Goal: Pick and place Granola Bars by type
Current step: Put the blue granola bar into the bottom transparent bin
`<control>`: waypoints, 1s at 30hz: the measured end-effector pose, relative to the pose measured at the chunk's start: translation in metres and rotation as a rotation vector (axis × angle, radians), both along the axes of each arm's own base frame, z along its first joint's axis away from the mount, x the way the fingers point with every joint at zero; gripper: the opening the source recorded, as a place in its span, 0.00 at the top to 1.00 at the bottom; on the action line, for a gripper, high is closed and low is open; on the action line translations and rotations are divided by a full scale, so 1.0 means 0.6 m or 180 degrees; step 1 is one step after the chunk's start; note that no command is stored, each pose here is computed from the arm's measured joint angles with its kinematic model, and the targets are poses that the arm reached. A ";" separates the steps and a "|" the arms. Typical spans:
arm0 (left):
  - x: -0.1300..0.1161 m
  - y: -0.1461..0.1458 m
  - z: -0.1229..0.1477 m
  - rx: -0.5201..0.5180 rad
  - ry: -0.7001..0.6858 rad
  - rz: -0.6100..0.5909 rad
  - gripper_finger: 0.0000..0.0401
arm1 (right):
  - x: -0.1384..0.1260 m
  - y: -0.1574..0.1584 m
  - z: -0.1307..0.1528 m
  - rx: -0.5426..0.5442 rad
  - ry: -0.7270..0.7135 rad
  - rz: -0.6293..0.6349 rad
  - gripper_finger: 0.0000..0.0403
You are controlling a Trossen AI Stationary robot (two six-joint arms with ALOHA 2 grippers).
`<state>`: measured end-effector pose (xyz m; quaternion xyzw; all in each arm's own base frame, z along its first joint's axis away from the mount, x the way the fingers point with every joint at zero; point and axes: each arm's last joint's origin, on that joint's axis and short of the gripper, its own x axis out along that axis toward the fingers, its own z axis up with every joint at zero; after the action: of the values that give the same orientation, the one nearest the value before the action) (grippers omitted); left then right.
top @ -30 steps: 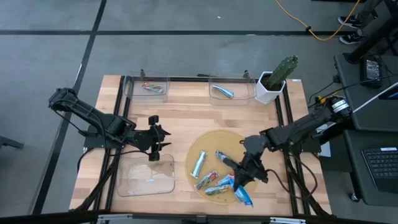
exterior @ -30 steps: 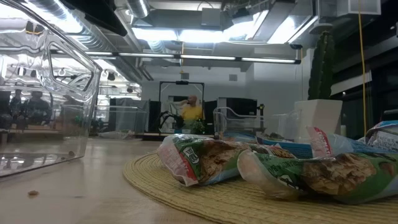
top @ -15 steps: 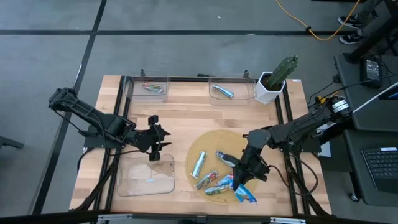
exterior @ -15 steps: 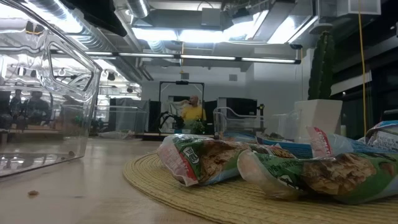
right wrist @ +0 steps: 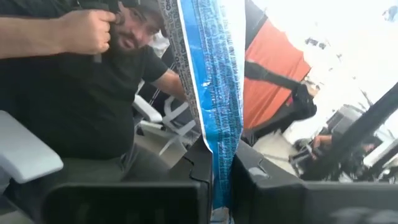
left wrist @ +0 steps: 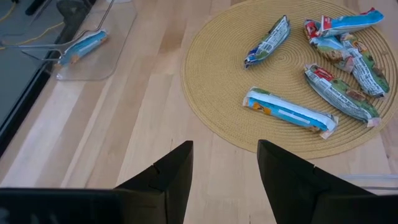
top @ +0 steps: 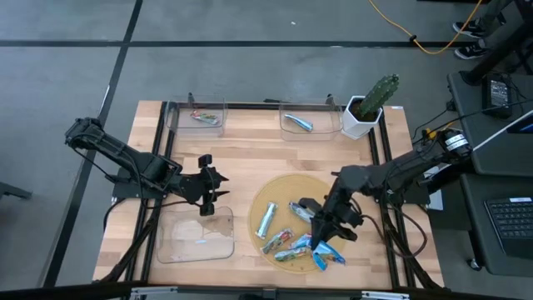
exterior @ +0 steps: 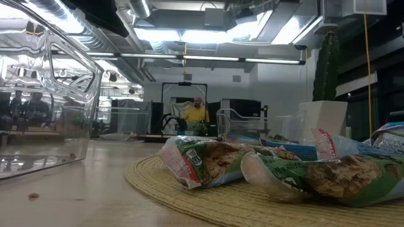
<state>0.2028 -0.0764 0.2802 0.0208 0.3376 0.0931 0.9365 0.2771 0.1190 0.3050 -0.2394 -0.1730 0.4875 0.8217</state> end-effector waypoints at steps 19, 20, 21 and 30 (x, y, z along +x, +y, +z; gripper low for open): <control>0.000 0.001 0.000 -0.0131 -0.0027 0.0100 0.57 | 0.019 -0.040 -0.044 -0.0241 0.0973 -0.0992 0.94; 0.000 0.001 0.000 -0.0131 -0.0027 0.0099 0.57 | 0.019 -0.045 -0.048 -0.0278 0.1050 -0.1083 0.94; 0.000 0.001 0.000 -0.0129 -0.0029 0.0102 0.57 | 0.020 -0.049 -0.052 -0.0308 0.1111 -0.1165 0.94; 0.014 -0.006 0.006 -0.0049 -0.0228 -0.0053 0.57 | 0.023 -0.060 -0.060 -0.0429 0.1197 -0.1530 0.93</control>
<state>0.2110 -0.0798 0.2839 0.0130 0.3044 0.0833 0.9488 0.2909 0.0830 0.2692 -0.2329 0.0763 0.3254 0.9133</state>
